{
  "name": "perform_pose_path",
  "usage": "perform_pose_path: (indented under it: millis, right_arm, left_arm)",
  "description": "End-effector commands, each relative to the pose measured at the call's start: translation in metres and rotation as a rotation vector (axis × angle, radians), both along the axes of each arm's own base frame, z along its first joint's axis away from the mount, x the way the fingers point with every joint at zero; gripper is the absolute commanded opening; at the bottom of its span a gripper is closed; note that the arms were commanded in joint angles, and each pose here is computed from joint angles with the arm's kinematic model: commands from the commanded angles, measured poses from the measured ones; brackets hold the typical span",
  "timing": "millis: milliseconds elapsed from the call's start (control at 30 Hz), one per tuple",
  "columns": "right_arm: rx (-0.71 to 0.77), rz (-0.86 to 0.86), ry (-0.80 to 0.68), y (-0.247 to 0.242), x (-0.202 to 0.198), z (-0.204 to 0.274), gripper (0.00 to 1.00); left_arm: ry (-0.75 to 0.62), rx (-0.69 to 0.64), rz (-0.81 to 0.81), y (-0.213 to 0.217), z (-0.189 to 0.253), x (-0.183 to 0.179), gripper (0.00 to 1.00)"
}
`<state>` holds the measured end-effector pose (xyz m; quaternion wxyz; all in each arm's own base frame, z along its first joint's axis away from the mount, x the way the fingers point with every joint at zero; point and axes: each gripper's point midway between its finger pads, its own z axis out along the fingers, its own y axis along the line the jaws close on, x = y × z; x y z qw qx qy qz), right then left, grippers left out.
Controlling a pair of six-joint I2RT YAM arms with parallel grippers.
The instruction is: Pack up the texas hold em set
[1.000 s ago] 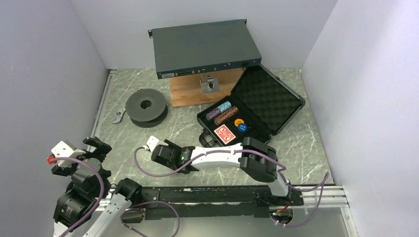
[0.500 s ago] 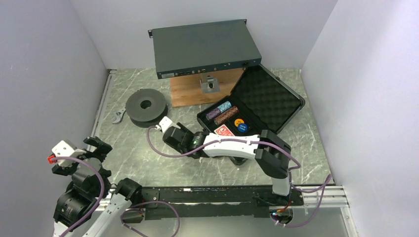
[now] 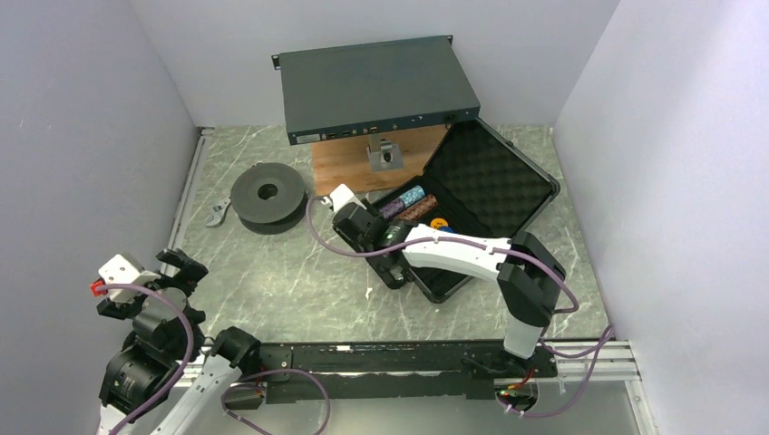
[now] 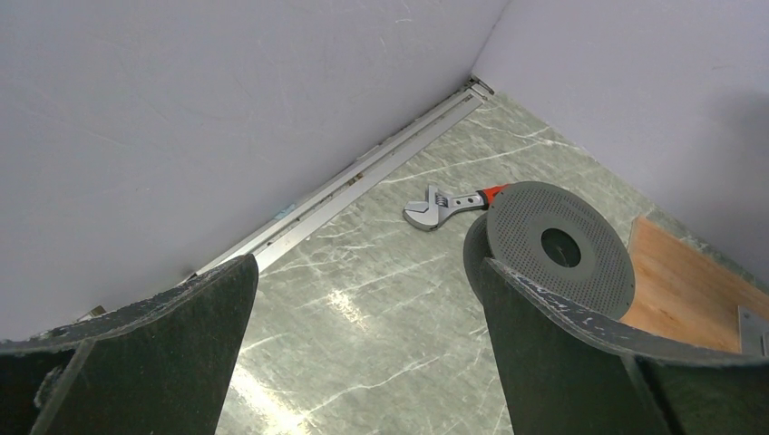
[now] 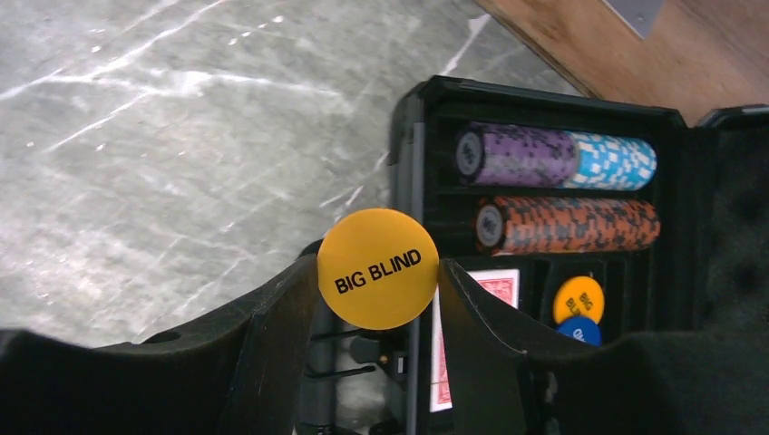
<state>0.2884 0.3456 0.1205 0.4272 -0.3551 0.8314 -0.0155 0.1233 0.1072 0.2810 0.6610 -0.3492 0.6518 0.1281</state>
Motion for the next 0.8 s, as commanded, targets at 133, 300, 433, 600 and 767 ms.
perform_pose_path:
  millis: [133, 300, 433, 600, 767]
  right_arm:
    - [0.038, -0.106, -0.048, -0.045, 0.029, 0.023, 0.53]
    - [0.027, -0.174, -0.045, -0.076, 0.042, 0.019, 0.53]
    - [0.026, -0.220, -0.043, -0.099, 0.050, 0.017, 0.53]
    - [0.032, -0.298, -0.036, -0.126, 0.061, 0.012, 0.53]
    - [0.046, -0.365, -0.016, -0.147, 0.069, 0.004, 0.53]
  left_arm:
    - [0.014, 0.017, -0.008, -0.004, 0.002, 0.008, 0.99]
    - [0.023, 0.023, -0.011, -0.005, 0.002, 0.010, 0.99]
    - [0.025, 0.025, -0.015, -0.006, 0.002, 0.011, 0.99]
    - [0.029, 0.031, -0.018, -0.007, 0.002, 0.012, 0.99]
    - [0.038, 0.036, -0.021, -0.008, 0.001, 0.013, 0.99]
